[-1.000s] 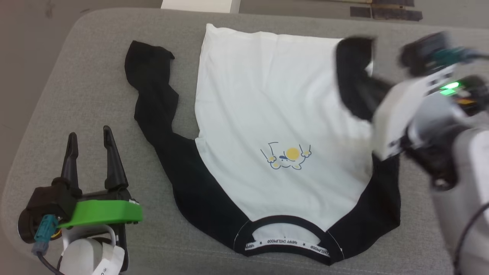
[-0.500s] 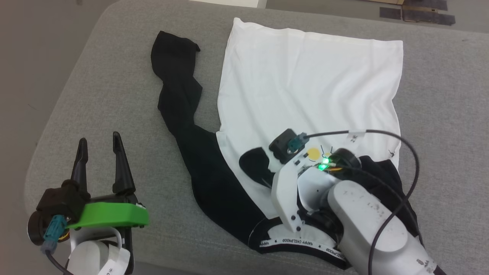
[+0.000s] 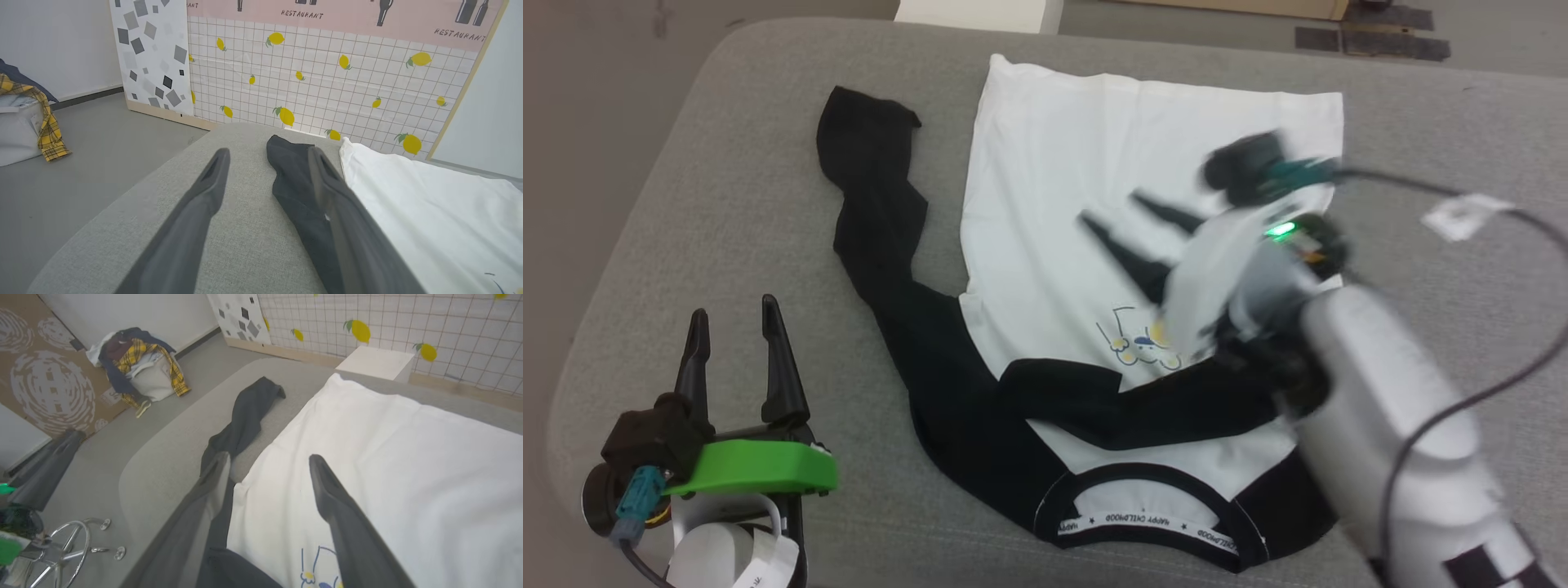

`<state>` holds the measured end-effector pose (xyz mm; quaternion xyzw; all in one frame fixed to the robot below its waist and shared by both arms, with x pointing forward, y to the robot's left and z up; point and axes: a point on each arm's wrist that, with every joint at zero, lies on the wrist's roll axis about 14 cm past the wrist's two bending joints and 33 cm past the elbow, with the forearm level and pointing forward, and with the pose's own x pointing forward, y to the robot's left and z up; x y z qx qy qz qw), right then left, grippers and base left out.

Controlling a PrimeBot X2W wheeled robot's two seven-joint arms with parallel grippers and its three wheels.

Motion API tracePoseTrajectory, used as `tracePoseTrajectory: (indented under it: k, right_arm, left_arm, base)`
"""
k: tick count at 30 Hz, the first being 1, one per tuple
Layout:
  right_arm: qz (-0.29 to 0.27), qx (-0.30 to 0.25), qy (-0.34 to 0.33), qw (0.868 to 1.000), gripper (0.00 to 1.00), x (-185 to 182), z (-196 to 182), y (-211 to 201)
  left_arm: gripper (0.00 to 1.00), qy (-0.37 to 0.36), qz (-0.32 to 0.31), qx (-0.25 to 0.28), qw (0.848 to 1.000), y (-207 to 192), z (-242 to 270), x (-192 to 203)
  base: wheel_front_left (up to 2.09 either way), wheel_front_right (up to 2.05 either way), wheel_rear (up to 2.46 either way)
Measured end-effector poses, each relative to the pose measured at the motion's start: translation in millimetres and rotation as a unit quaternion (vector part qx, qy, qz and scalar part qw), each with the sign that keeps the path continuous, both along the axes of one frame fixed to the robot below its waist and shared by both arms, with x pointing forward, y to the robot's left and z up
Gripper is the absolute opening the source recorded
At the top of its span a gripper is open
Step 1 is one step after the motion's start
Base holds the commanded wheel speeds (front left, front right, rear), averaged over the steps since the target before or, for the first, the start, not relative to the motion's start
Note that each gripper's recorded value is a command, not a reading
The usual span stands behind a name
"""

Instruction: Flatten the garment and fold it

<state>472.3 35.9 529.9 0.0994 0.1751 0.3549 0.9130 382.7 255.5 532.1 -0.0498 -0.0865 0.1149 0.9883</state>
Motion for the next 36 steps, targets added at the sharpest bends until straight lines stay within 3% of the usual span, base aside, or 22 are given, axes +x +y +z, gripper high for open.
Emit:
tracePoseTrajectory:
  k: [3, 8, 15, 20, 28, 36]
  right_arm:
    - [-0.086, 0.034, -0.044, 0.995, 1.00, 26.5, 31.3, -54.2]
    - [-0.242, 0.053, -0.069, 0.966, 1.00, 41.3, 43.8, -163.8]
    - [-0.343, 0.028, -0.032, 0.938, 1.00, 24.7, 16.0, -240.4]
    - [-0.368, 0.022, -0.017, 0.929, 1.00, 24.3, 4.7, -258.2]
    - [-0.376, 0.007, -0.020, 0.926, 1.00, 49.6, -2.5, -266.1]
    - [-0.365, -0.016, 0.004, 0.931, 1.00, 70.7, -41.6, -260.6]
  left_arm:
    - [1.00, -0.002, -0.008, -0.002, 1.000, -5.4, 0.7, 1.3]
    - [1.00, -0.001, -0.021, -0.008, 1.000, -14.4, -1.3, 6.2]
    - [1.00, 0.020, -0.036, -0.022, 0.999, -25.1, -15.5, 19.0]
    - [1.00, 0.043, -0.064, -0.031, 0.997, -34.4, -19.6, 49.5]
    - [1.00, 0.120, -0.107, 0.002, 0.987, -13.6, 0.4, 155.8]
    - [1.00, 0.292, -0.073, -0.016, 0.953, 29.5, -45.1, 222.5]
  base:
    - [0.00, 0.00, 0.00]
    - [0.00, 0.00, 0.00]
    - [0.00, 0.00, 0.00]
    - [0.00, 0.00, 0.00]
    - [0.00, 0.00, 0.00]
    - [0.00, 0.00, 0.00]
